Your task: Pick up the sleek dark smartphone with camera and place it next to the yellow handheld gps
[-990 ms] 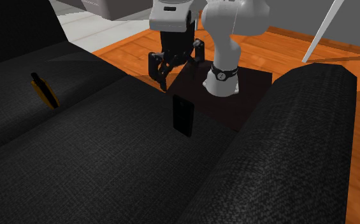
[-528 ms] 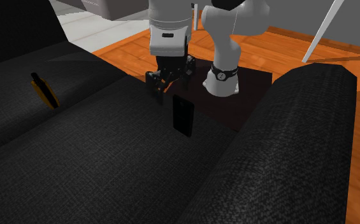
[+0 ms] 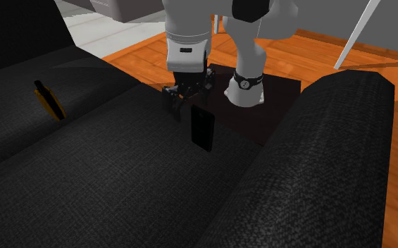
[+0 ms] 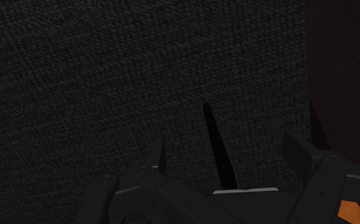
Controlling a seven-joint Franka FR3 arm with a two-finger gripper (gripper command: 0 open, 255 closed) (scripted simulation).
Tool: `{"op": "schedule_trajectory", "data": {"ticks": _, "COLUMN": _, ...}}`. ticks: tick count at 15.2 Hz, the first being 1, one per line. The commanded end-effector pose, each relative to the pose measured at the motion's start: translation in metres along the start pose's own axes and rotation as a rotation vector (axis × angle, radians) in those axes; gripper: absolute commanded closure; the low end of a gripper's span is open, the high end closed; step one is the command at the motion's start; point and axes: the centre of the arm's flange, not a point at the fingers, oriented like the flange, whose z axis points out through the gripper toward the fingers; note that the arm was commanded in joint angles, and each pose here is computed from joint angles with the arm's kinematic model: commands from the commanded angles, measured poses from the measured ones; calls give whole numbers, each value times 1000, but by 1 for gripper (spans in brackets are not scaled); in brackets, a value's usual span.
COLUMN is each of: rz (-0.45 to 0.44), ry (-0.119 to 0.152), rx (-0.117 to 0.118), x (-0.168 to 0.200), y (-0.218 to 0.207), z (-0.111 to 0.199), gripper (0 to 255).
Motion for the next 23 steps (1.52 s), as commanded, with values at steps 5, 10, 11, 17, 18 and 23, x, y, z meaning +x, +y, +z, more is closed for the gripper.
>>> {"op": "schedule_trajectory", "data": {"ticks": 5, "rz": 0, "ry": 0, "rx": 0, "x": 0, "y": 0, "z": 0, "gripper": 255}}
{"op": "schedule_trajectory", "data": {"ticks": 10, "rz": 0, "ry": 0, "rx": 0, "x": 0, "y": 0, "z": 0, "gripper": 255}}
{"op": "schedule_trajectory", "data": {"ticks": 11, "rz": 0, "ry": 0, "rx": 0, "x": 0, "y": 0, "z": 0, "gripper": 255}}
{"op": "schedule_trajectory", "data": {"ticks": 17, "rz": 0, "ry": 0, "rx": 0, "x": 0, "y": 0, "z": -26, "gripper": 255}}
{"op": "schedule_trajectory", "data": {"ticks": 18, "rz": 0, "ry": 0, "rx": 0, "x": 0, "y": 0, "z": -32, "gripper": 255}}
{"op": "schedule_trajectory", "data": {"ticks": 23, "rz": 0, "ry": 0, "rx": 0, "x": 0, "y": 1, "z": -58, "gripper": 255}}
